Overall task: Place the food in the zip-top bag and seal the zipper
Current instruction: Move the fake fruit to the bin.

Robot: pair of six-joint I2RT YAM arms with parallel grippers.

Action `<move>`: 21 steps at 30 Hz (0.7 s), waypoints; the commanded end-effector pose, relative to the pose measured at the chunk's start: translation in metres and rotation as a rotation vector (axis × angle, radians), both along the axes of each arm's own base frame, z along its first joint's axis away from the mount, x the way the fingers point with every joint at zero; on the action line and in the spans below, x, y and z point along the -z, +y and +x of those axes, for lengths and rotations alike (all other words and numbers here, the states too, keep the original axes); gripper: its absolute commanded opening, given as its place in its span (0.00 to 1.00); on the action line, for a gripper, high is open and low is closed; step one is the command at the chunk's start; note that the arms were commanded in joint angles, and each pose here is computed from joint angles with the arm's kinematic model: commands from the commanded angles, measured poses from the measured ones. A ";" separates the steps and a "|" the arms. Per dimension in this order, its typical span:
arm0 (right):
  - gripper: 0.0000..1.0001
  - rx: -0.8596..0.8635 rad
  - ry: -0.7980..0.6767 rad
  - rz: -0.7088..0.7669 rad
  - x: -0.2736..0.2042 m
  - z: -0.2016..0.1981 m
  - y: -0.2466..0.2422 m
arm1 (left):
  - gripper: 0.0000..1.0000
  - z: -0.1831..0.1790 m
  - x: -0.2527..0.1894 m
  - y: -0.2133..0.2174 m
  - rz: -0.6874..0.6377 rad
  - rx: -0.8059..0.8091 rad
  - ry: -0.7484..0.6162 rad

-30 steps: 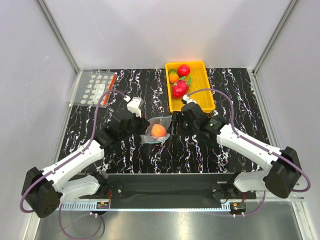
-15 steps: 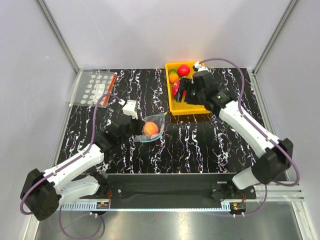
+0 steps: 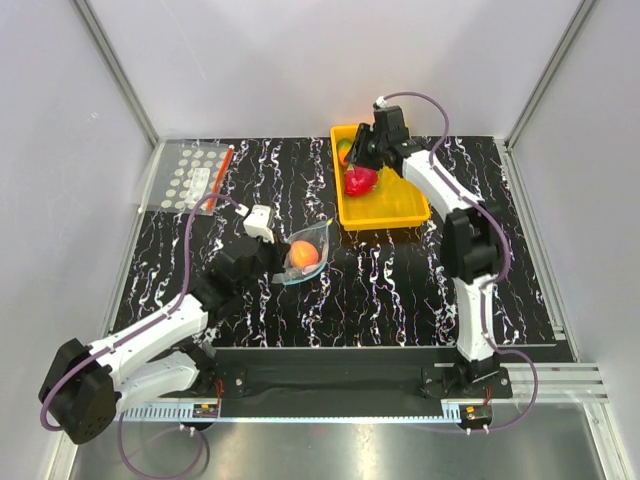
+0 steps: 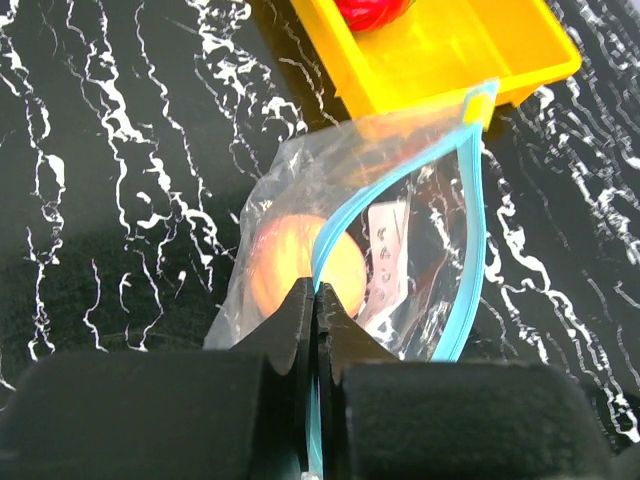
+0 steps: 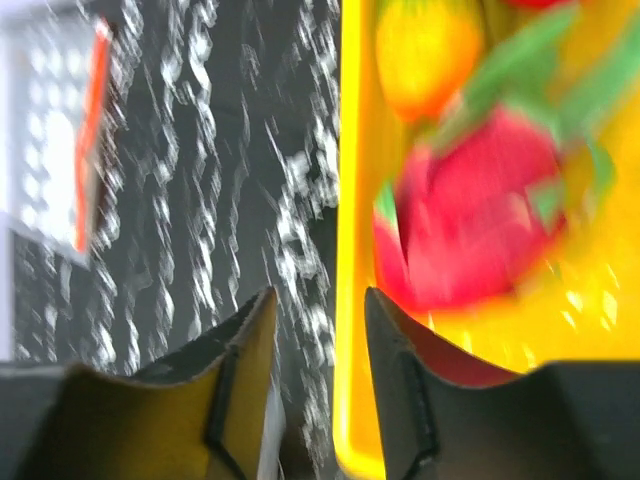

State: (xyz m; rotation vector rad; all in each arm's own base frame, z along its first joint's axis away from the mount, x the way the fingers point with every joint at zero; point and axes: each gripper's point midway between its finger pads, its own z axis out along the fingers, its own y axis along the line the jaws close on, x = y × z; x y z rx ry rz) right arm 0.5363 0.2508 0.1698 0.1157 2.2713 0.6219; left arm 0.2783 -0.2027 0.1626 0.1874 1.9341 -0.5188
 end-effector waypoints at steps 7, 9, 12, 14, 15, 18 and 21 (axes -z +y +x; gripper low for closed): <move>0.39 -0.091 -0.060 0.370 -0.008 0.087 0.064 | 0.00 0.009 -0.011 0.003 -0.005 -0.020 -0.093; 0.36 -0.030 0.024 0.360 0.031 0.093 0.062 | 0.00 0.009 -0.012 0.002 -0.009 -0.018 -0.094; 0.35 0.098 0.061 0.273 0.057 0.099 0.044 | 0.00 0.008 -0.011 0.001 -0.013 -0.010 -0.092; 0.36 0.188 0.090 0.173 0.084 0.097 0.023 | 0.00 0.008 -0.010 0.000 -0.013 -0.006 -0.088; 0.37 0.211 0.084 0.148 0.081 0.096 0.017 | 0.00 0.008 -0.010 0.000 -0.013 -0.006 -0.088; 0.40 0.236 0.069 0.064 0.080 0.090 0.001 | 0.00 0.007 -0.011 0.000 -0.020 -0.001 -0.088; 0.42 0.258 0.051 0.011 0.075 0.085 -0.012 | 0.00 0.007 -0.012 -0.001 -0.022 0.004 -0.088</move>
